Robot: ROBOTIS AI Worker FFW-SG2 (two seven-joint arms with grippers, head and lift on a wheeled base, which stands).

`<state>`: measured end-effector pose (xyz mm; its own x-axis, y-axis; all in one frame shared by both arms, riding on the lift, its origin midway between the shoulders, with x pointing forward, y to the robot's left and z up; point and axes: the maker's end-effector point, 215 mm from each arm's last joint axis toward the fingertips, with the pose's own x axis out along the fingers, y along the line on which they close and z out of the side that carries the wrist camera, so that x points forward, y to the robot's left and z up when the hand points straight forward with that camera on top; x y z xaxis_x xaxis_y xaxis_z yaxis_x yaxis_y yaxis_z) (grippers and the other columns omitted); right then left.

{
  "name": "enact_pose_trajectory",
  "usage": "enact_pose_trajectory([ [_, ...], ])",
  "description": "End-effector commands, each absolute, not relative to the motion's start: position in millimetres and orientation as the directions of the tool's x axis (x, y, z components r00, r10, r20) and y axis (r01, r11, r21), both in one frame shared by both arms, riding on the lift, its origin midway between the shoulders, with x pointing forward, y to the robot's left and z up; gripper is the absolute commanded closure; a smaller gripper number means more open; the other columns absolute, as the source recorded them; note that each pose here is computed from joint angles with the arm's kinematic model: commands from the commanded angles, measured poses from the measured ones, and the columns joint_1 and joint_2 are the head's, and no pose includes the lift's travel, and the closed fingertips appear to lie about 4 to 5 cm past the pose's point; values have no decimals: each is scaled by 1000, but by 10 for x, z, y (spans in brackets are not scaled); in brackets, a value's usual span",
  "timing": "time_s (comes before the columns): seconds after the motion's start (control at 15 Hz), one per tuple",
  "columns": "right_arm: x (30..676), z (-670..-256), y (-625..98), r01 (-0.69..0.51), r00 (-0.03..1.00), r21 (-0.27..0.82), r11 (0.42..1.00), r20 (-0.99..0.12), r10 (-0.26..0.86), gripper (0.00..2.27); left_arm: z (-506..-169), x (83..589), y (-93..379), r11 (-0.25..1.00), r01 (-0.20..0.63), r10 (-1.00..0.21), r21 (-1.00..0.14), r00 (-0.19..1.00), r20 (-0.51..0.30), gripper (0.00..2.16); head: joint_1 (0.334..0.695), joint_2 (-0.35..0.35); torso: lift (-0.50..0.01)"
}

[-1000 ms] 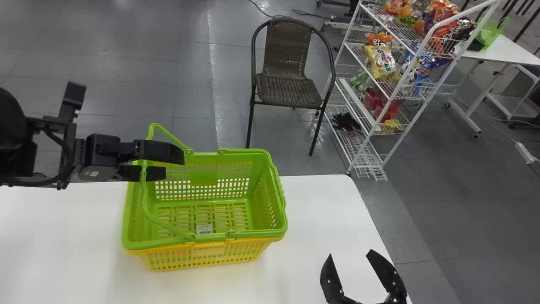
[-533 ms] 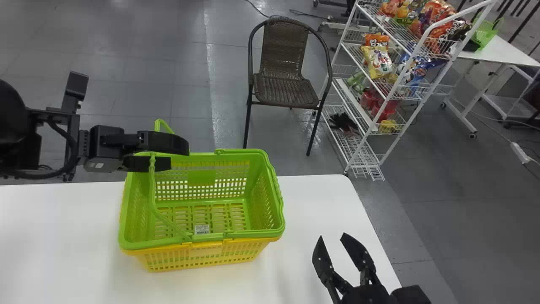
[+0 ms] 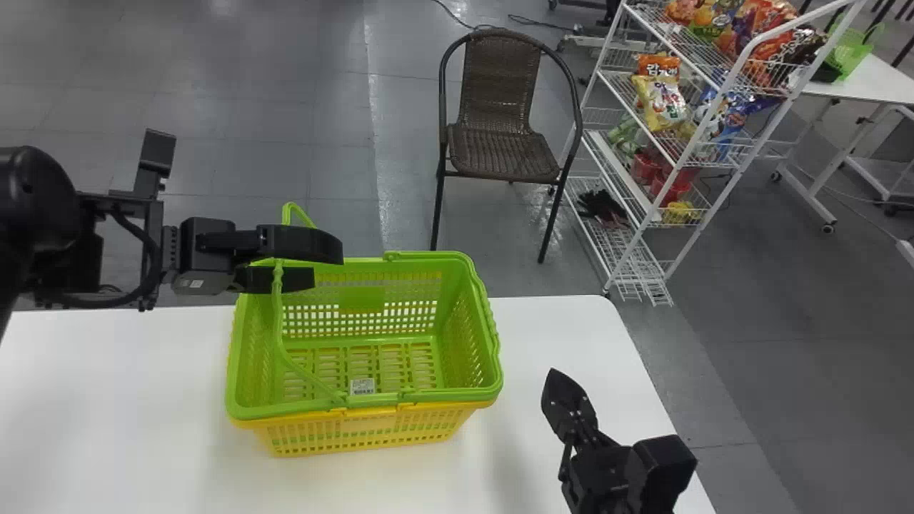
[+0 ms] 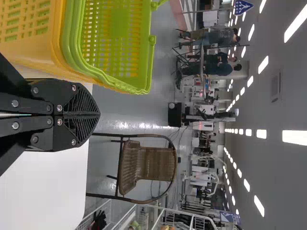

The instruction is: Grasp handle with right gripper to insert into left gripper then lift and swing left to center

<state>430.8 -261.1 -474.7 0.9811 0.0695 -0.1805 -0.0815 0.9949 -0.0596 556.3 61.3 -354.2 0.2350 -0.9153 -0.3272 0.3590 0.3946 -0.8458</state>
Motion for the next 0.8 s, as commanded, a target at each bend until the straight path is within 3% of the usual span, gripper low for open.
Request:
enact_pose_trajectory([
  [0.0, 4441, -4752, -2652, -66, 983, -80, 995, -178, 50, 1976, -3537, 5570, 633, 393, 357, -915, -847, 240, -323, 137, 695, -221, 0],
  [0.73, 5024, -4977, -2537, -129, 960, -210, 969, -272, 69, 1976, -3555, 5547, 643, 388, 350, -917, -853, 240, -318, 137, 695, -207, 0],
])
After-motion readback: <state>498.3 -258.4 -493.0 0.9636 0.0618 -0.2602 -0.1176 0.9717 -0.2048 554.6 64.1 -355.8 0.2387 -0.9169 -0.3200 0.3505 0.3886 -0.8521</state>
